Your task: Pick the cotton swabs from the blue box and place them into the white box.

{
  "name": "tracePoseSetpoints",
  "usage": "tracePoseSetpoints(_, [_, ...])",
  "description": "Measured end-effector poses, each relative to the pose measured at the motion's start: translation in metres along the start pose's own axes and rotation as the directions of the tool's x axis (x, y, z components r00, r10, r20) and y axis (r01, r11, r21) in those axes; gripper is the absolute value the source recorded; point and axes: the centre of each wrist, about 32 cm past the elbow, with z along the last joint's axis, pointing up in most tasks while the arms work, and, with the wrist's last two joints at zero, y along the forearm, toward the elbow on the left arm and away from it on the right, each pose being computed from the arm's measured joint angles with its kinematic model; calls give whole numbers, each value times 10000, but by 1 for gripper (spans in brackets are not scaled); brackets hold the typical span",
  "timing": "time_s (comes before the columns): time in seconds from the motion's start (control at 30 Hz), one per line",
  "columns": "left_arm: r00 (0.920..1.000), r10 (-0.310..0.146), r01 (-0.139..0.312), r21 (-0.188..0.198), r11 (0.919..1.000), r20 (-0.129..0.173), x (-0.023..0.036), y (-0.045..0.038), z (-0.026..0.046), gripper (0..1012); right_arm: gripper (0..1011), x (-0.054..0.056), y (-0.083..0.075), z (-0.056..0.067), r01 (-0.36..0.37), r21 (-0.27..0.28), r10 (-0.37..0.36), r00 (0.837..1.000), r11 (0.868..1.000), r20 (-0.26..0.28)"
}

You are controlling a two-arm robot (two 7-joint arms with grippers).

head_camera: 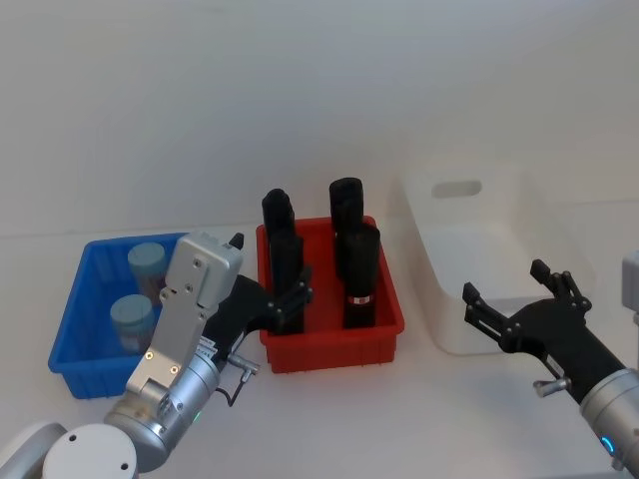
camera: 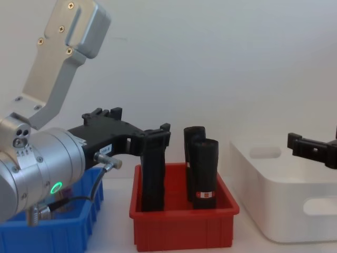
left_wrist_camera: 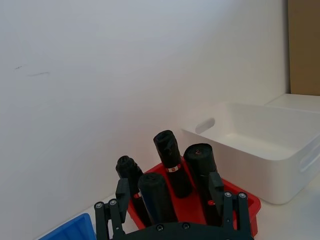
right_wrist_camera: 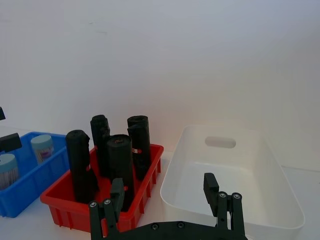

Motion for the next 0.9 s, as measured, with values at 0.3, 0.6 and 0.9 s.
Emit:
tracePoseSetpoints(0.3, [10000,0,0,0,10000,1,0,0,0,1004,1001,0,0,0,0,0,0,10000,10000,0])
tracePoseSetpoints(0.6, [10000,0,0,0,10000,0,0,0,0,1004,1001,0,0,0,0,0,0,10000,10000,0])
tracePoseSetpoints(0.9, [10000,0,0,0,10000,1,0,0,0,1004,1001,0,0,0,0,0,0,10000,10000,0])
